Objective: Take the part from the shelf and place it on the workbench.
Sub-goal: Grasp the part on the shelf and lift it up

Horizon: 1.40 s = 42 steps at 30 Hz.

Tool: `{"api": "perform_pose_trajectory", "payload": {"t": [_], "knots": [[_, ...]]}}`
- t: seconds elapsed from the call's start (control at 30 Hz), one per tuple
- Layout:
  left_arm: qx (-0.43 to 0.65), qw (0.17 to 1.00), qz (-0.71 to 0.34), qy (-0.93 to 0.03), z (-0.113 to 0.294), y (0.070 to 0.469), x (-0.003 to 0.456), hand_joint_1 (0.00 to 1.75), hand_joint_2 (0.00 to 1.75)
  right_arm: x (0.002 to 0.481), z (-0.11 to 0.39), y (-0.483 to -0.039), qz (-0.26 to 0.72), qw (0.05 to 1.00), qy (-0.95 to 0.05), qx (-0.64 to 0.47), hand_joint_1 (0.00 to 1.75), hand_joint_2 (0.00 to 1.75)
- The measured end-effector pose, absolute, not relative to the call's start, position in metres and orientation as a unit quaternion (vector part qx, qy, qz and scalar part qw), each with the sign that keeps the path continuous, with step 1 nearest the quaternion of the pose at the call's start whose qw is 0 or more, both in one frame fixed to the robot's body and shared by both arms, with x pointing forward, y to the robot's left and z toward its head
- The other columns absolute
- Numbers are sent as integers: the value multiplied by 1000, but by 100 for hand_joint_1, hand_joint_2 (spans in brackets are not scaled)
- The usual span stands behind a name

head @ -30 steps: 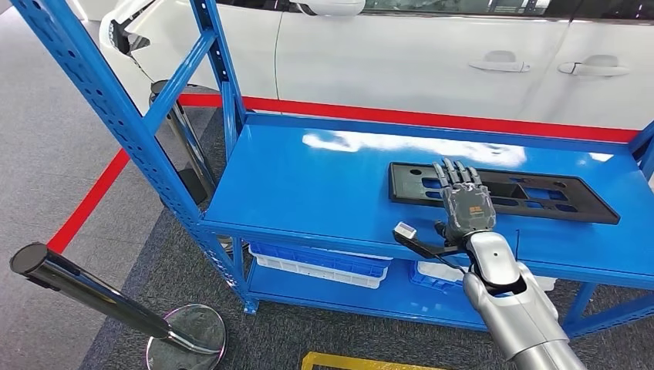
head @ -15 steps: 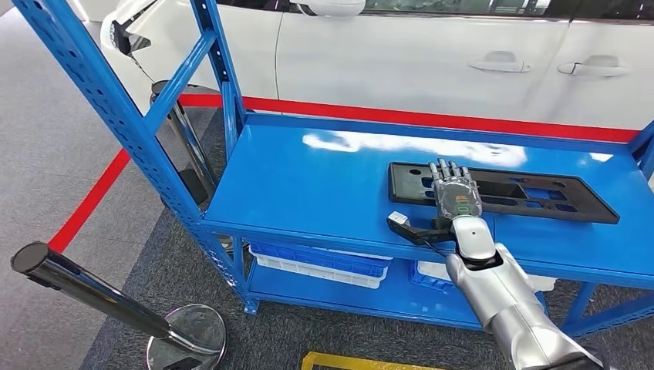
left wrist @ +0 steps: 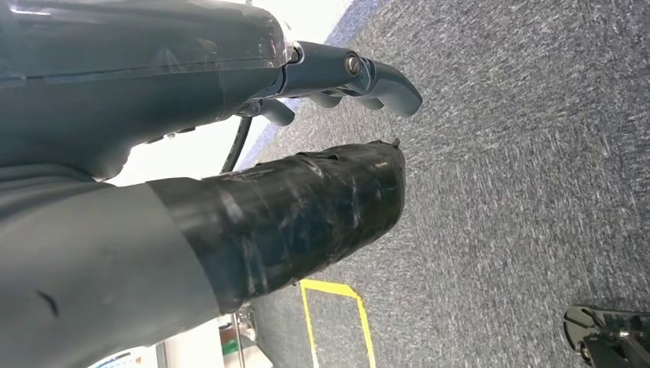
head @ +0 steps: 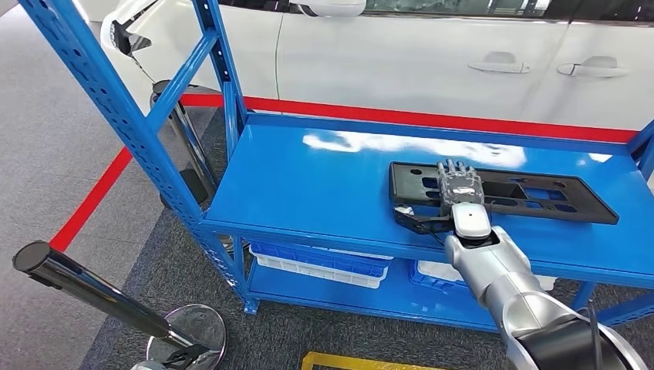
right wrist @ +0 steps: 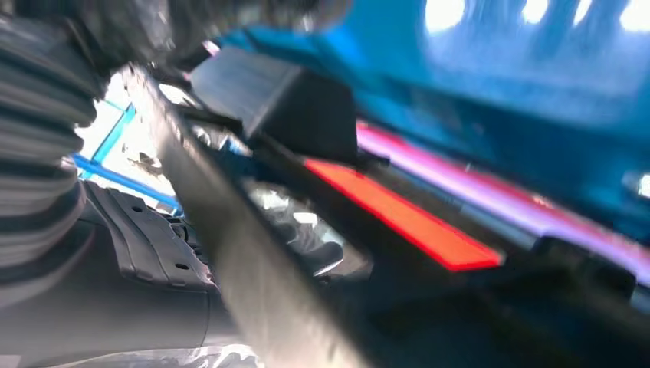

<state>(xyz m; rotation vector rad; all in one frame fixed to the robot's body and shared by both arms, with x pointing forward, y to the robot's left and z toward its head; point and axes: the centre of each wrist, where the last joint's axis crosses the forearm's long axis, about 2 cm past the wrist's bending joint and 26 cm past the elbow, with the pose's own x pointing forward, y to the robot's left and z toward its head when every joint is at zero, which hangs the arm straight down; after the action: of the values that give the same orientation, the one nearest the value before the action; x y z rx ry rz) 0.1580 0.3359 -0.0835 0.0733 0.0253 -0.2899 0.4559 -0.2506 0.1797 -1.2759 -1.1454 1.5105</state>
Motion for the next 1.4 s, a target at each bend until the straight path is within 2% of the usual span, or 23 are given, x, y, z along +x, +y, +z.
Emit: {"api": "perform_pose_trajectory", "payload": {"t": [0.53, 0.63, 0.67, 0.77, 0.97, 1.1, 1.4], "knots": [[30, 990, -139, -1, -84, 334, 158, 0, 0, 449, 166, -249, 617, 402, -482, -474, 175, 175], [29, 990, -136, -4, -84, 334, 157, 0, 131, 446, 163, -244, 619, 399, -498, -457, 175, 175], [29, 990, -136, -5, -84, 334, 157, 0, 131, 445, 162, -242, 619, 398, -506, -450, 175, 175], [27, 991, -134, -8, -85, 336, 154, 0, 0, 443, 160, -236, 617, 391, -533, -426, 175, 175], [26, 991, -130, -8, -87, 339, 147, 0, 0, 436, 157, -223, 616, 376, -570, -393, 175, 175], [26, 992, -126, -8, -88, 341, 144, 0, 175, 434, 157, -217, 613, 371, -591, -370, 175, 175], [39, 992, -123, -7, -90, 345, 134, 0, 175, 425, 166, -203, 567, 325, -666, -359, 175, 175]]}}
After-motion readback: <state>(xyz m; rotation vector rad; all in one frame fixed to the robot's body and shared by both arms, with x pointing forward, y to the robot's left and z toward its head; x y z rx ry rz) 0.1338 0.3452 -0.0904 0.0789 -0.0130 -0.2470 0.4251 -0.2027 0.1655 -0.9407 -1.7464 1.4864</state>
